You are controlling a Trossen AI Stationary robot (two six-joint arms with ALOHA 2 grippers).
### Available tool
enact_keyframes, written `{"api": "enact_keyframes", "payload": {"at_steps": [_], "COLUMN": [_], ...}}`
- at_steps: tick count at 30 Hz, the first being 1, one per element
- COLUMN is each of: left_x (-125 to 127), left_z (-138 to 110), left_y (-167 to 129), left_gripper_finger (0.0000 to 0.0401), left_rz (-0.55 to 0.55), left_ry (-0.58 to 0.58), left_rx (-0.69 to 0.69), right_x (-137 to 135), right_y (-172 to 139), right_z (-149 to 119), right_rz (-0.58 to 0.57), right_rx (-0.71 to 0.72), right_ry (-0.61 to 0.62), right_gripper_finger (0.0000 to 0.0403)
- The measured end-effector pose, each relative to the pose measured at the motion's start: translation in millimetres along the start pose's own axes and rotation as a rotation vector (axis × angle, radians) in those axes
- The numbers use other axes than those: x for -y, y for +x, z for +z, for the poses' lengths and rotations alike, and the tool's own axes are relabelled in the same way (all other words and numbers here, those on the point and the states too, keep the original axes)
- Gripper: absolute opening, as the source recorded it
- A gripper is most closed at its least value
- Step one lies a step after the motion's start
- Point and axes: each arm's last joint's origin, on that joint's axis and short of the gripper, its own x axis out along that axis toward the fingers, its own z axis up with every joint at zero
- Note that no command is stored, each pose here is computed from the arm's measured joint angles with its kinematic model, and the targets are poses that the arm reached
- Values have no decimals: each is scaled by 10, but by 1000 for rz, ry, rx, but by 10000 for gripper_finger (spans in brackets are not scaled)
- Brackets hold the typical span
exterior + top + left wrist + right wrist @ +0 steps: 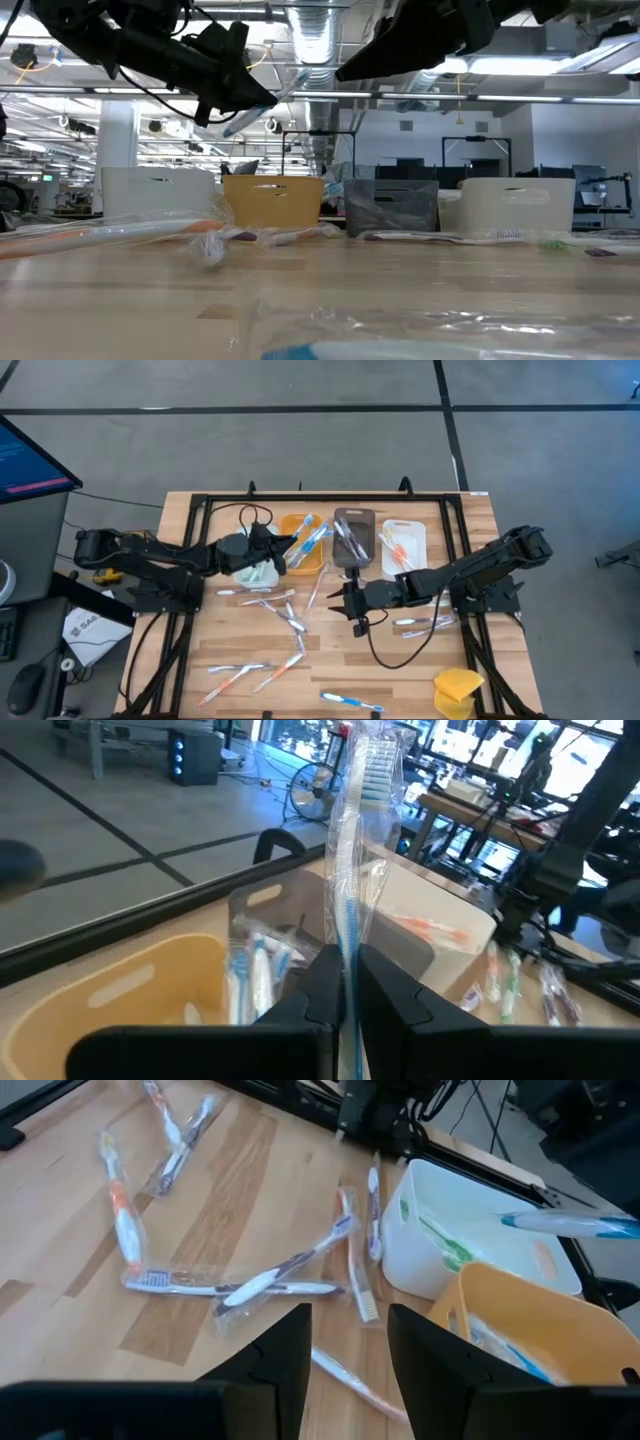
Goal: Pick & Place Toothbrushes
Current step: Put the top blue toothbrush into the orange bin
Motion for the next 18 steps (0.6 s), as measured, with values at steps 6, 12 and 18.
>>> {"api": "enact_keyframes", "payload": {"at_steps": [6,12,18], "left_x": [-57,63,36], "left_z": [36,99,53], "left_y": [87,333,490], "left_gripper_finger": [12,12,12], "left_rz": [35,-16,23], "left_ry": [-8,19,30], "left_rx": [12,-10,-36], "right_x": [-1,0,-11], "right_y": [0,0,-3], "right_z": [1,1,0], "right_rz": [1,0,4], "right_rx": [1,1,-2], "right_ry": [-3,-7,-10], "right_gripper_finger": [128,128,128]}}
